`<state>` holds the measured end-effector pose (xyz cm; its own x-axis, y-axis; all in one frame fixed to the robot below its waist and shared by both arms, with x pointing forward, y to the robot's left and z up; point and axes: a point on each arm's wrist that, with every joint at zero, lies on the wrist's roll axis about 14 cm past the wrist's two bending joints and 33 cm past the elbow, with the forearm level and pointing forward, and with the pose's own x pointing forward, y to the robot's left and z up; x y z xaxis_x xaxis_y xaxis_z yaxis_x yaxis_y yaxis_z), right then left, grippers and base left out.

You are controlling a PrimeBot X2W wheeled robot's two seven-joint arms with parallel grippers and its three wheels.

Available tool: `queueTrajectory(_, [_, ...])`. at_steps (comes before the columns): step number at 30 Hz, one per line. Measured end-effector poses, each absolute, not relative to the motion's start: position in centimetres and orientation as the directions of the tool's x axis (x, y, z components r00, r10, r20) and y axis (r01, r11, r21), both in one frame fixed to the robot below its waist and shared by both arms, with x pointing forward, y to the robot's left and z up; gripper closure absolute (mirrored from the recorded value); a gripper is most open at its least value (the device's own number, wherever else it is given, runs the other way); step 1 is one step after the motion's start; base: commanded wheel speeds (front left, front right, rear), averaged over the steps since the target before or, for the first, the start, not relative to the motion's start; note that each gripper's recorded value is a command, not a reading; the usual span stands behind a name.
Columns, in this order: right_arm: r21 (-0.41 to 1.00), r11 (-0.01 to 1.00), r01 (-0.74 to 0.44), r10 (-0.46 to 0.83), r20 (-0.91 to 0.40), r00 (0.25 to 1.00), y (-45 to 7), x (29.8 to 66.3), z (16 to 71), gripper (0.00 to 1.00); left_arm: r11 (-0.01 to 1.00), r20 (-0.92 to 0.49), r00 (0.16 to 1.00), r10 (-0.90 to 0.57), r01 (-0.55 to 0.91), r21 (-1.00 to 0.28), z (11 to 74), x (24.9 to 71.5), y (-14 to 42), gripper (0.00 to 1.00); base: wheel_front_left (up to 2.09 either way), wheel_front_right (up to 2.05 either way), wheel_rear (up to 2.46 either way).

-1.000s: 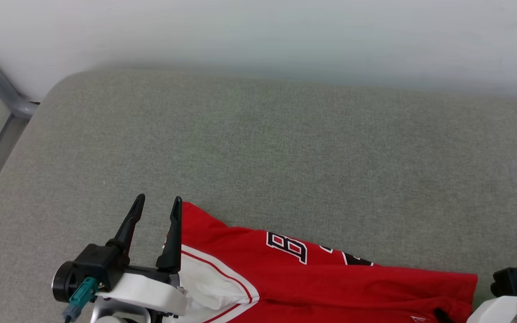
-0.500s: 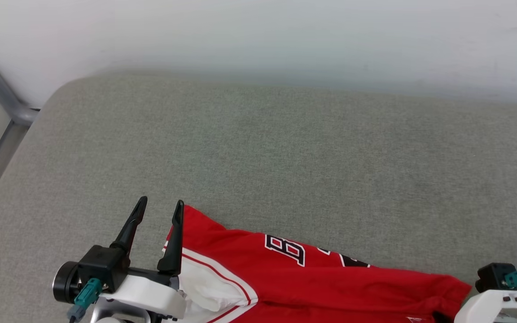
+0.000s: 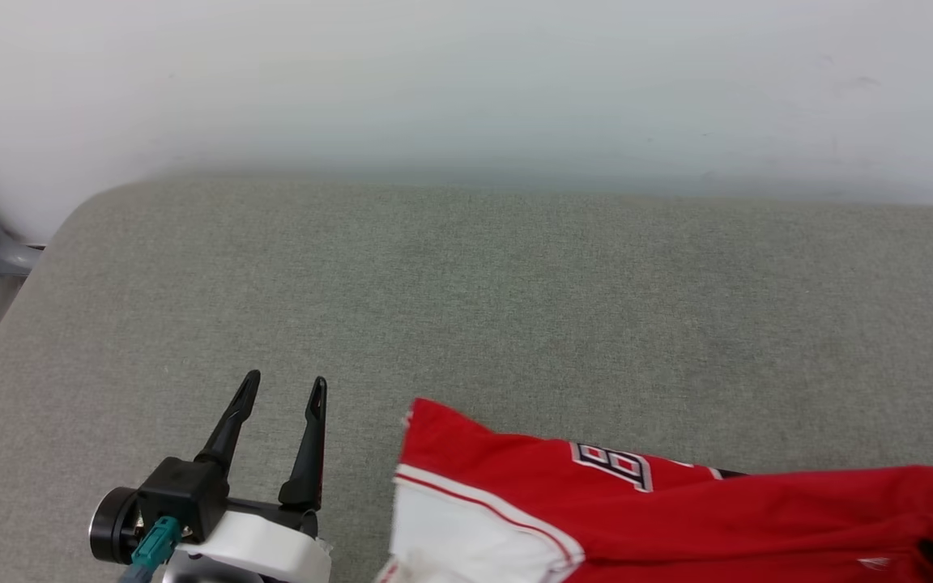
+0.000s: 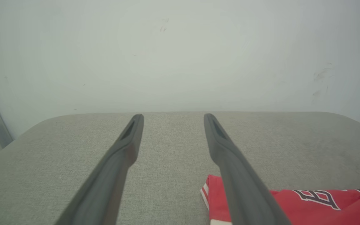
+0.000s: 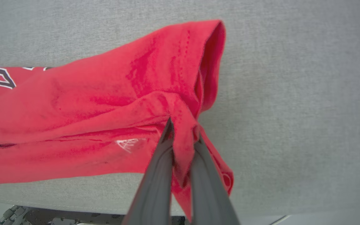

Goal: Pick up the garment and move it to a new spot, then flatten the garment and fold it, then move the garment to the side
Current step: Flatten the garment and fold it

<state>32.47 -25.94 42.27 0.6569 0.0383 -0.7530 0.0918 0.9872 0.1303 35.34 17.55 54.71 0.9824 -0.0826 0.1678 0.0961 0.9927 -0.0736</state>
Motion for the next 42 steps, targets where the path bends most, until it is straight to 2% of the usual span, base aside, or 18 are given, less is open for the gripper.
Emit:
queueTrajectory(4, [0.113,0.973,0.201,-0.046,-0.759,0.649,-29.5,31.5,42.9,1.00,0.992,0.167,0.982,-0.087,0.102,-0.077,54.7,35.3,17.4,0.00,0.00,0.00,0.00])
queueTrajectory(7, [0.153,0.956,0.252,-0.042,-0.775,0.630,-29.9,30.6,42.8,1.00,0.992,0.163,0.983,-0.087,0.101,-0.078,54.6,35.3,17.3,0.00,0.00,0.00,0.00])
queueTrajectory(10, [0.320,0.911,0.258,0.091,-0.769,0.632,-27.0,30.4,42.6,1.00,0.991,0.161,0.983,-0.091,0.104,-0.080,54.5,35.2,17.2,0.00,0.00,0.00,0.00])
queueTrajectory(14, [0.543,0.814,0.206,0.309,-0.705,0.638,-22.6,30.7,43.7,1.00,0.991,0.164,0.982,-0.093,0.108,-0.080,54.6,34.9,17.1,0.00,0.00,0.00,0.00])
queueTrajectory(18, [0.749,0.651,0.123,0.531,-0.564,0.632,-18.7,31.3,45.4,1.00,0.991,0.149,0.985,-0.090,0.104,-0.086,54.3,34.7,17.2,0.00,0.00,0.00,0.00])
queueTrajectory(21, [0.851,0.519,0.076,0.663,-0.458,0.593,-15.4,31.5,45.8,1.00,0.991,0.140,0.986,-0.086,0.098,-0.086,54.1,34.6,17.4,0.00,0.00,0.00,0.00])
queueTrajectory(24, [0.906,0.423,0.021,0.750,-0.362,0.553,-11.9,32.2,46.6,1.00,0.992,0.137,0.988,-0.076,0.088,-0.087,54.1,34.6,17.7,0.00,0.00,0.00,0.00])
queueTrajectory(33, [0.963,0.257,-0.074,0.892,-0.207,0.401,-2.3,32.7,48.1,1.00,0.995,0.142,0.989,-0.036,0.049,-0.092,54.2,34.6,19.0,0.00,0.00,0.00,0.00])
queueTrajectory(37, [0.971,0.227,-0.078,0.921,-0.188,0.342,1.1,32.7,47.8,1.00,0.995,0.145,0.989,-0.016,0.031,-0.100,54.3,34.8,19.5,0.00,0.00,0.00,0.00])
queueTrajectory(42, [0.957,0.286,-0.049,0.913,-0.257,0.316,3.0,32.9,45.1,1.00,0.995,0.129,0.991,0.017,-0.004,-0.104,53.7,35.1,20.4,0.00,0.00,0.00,0.00])
